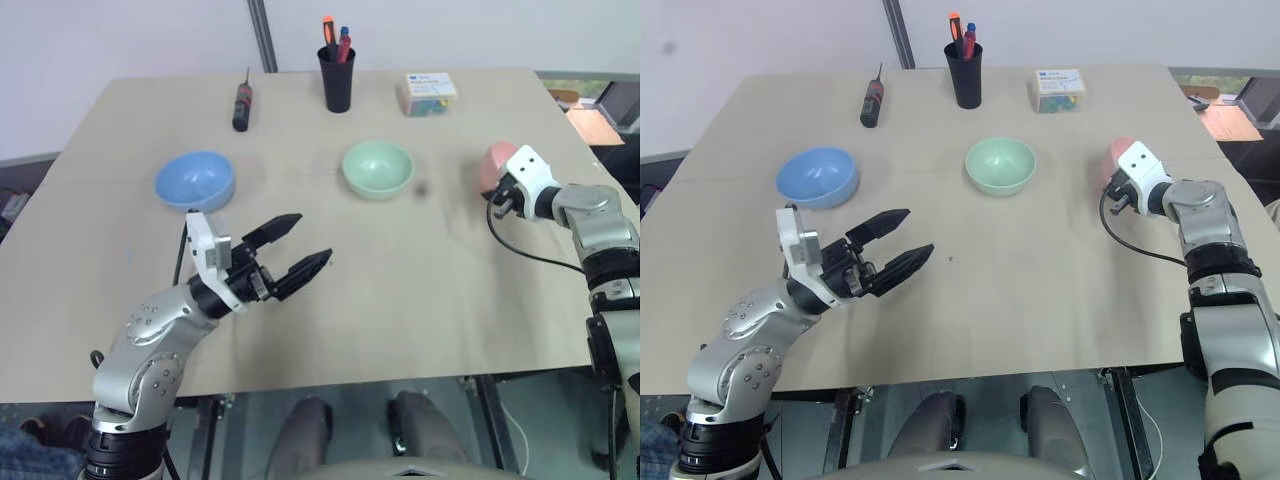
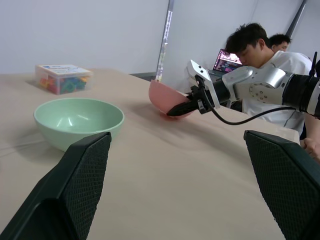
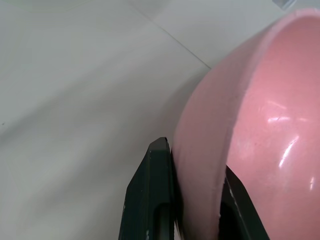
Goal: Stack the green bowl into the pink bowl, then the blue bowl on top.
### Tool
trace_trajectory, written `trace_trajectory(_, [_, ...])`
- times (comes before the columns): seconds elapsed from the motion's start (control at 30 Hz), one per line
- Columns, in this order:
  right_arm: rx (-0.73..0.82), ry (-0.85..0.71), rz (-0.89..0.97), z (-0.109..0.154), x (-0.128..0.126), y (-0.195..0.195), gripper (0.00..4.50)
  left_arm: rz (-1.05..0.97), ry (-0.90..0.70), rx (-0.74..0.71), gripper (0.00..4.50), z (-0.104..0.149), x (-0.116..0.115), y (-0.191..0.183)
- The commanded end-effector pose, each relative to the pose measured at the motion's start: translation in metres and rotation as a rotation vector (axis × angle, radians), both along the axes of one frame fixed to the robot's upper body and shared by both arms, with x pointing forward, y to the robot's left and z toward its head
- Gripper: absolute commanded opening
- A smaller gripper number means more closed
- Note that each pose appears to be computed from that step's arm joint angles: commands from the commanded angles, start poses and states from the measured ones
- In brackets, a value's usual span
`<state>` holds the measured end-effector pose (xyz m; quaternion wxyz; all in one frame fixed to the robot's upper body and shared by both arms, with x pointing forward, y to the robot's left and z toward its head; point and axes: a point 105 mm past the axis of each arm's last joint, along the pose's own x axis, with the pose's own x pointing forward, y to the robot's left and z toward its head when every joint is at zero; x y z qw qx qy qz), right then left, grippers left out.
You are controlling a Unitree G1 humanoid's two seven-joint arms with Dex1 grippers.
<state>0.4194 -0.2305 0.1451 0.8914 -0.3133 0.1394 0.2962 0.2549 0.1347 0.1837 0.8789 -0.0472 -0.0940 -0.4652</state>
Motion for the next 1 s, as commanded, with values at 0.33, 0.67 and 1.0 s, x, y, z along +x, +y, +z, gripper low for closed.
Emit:
trace_trajectory(0.33, [-0.253, -0.081, 0.805, 0.008, -0.132, 0.15, 0.06, -0.034, -0.059, 0.02, 4.5, 0.008, 0.0, -0.004])
trace_trajectory(0.67, [-0.293, -0.165, 0.831, 0.011, -0.14, 0.182, 0.06, -0.042, -0.061, 0.029, 4.5, 0.008, 0.002, -0.003])
trace_trajectory(1.0, [-0.312, -0.176, 0.842, 0.011, -0.141, 0.185, 2.99, -0.041, -0.058, 0.03, 4.5, 0.006, 0.002, -0.003])
